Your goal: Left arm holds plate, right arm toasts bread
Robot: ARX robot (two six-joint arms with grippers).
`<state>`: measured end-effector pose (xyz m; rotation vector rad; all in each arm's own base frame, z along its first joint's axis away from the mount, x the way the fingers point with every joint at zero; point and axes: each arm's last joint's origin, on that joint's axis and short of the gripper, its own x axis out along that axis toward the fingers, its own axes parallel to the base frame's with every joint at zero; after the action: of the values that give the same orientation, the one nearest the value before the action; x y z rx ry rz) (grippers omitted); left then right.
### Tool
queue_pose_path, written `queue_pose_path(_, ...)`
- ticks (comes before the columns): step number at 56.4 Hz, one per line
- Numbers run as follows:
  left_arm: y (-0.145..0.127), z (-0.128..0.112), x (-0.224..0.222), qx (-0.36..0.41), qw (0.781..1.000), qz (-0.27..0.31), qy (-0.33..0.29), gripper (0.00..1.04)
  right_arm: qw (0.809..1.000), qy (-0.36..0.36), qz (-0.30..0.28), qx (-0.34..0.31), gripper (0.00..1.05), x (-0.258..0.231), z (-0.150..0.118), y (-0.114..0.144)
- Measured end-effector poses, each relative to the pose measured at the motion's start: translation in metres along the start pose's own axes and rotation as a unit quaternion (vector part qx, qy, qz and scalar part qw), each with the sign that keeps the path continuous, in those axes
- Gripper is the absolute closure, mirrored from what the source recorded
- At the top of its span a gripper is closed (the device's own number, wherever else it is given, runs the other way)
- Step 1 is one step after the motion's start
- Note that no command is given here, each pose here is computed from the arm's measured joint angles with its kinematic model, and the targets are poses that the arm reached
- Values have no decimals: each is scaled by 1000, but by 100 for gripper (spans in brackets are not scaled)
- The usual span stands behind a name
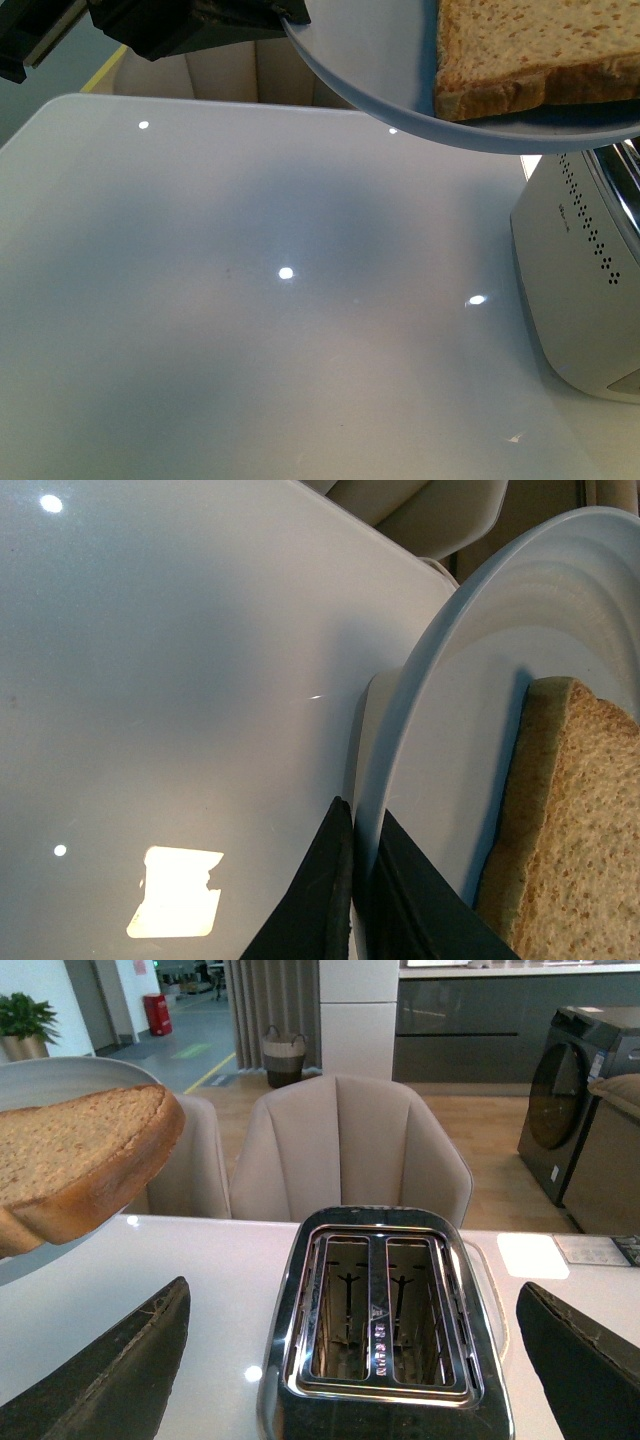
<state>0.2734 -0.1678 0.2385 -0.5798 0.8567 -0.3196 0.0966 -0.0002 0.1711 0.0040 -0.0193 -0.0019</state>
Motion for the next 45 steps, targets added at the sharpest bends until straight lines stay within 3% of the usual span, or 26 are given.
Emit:
queue_pose_path(28, 0, 0, 0, 0, 1000, 0, 0, 102, 1000, 2, -2, 1, 9, 0, 0, 0)
queue_pose_path(30, 0, 0, 0, 0, 1000, 0, 0, 102, 998, 53, -28, 10, 9, 0, -1, 0)
queue_pose_path(34, 0, 0, 0, 0, 1000, 0, -1, 102, 974, 209, -82, 14, 9, 1, -9, 0)
queue_pose_path(45, 0, 0, 0, 0, 1000, 1, -2, 102, 967, 243, -76, 27, 9, 2, -12, 0)
